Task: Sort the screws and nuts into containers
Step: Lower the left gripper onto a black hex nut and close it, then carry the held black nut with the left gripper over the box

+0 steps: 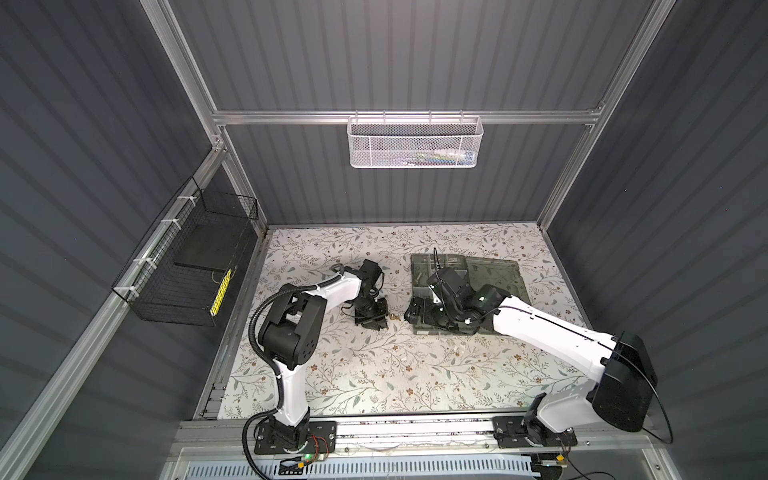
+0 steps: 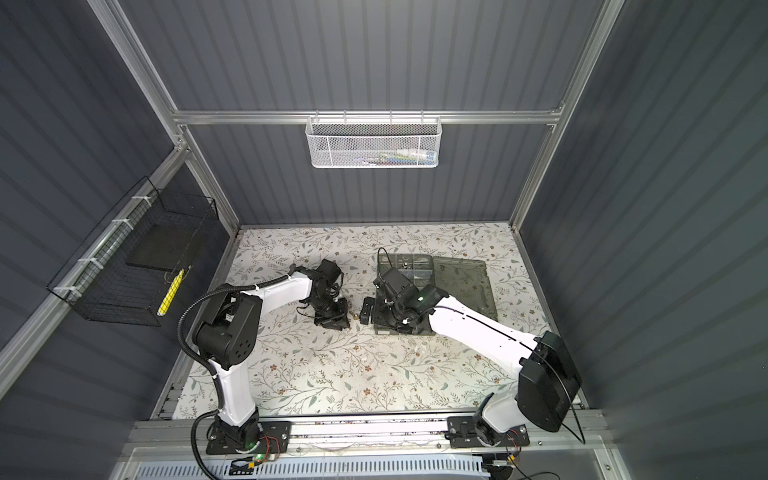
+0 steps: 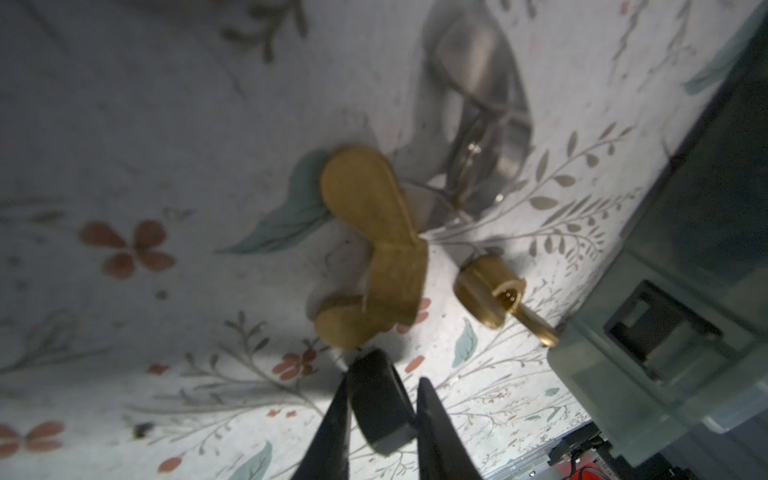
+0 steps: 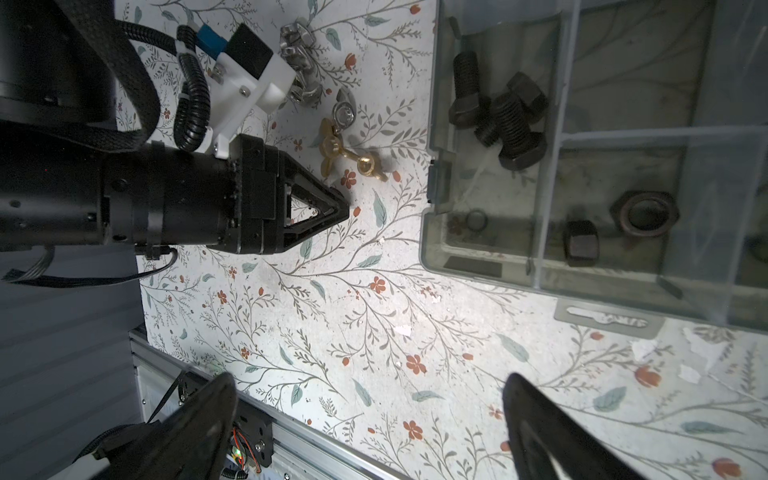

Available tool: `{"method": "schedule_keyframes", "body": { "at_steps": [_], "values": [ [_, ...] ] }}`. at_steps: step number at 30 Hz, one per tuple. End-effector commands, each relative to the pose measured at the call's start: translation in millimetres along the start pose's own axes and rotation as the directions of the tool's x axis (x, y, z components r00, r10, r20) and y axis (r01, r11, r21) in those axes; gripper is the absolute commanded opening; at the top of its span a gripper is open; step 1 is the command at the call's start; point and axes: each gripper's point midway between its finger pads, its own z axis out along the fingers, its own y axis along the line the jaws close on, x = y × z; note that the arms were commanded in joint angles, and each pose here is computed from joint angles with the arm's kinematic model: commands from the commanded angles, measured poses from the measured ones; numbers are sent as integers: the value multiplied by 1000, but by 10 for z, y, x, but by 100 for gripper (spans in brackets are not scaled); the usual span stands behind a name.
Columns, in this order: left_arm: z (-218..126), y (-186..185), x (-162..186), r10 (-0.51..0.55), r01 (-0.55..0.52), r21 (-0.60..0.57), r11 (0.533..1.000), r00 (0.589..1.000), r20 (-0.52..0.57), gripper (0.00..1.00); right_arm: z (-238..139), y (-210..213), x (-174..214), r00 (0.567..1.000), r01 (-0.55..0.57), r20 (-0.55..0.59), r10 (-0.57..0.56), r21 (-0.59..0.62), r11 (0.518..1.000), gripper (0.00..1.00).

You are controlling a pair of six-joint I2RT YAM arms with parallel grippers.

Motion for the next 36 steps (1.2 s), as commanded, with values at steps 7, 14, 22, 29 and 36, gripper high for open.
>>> {"method": "schedule_keyframes", "body": {
  "at_steps": [7,14,22,29,36],
  "values": [
    [5,40,30,26,-26,-27,999,1000,-12,14,-37,-49,30,1000,1,3,-1,13,1000,99],
    [-185,-69,7,59,-58,-5,998,998,26,9,-52,-24,12,1000,-1,10,1,4,1000,99],
    [-459,-381,-18,92,-96,43,994,991,93,8,-157,8,-66,999,2,48,-2,-11,1000,99],
    [-710,-789,-80,115,-135,124,983,981,155,8,-343,-10,-162,994,-8,108,11,-33,999,99],
    [-833,-1218,-101,161,-194,181,964,970,181,9,-549,-218,-247,985,-54,161,59,-35,998,99]
  ]
}}
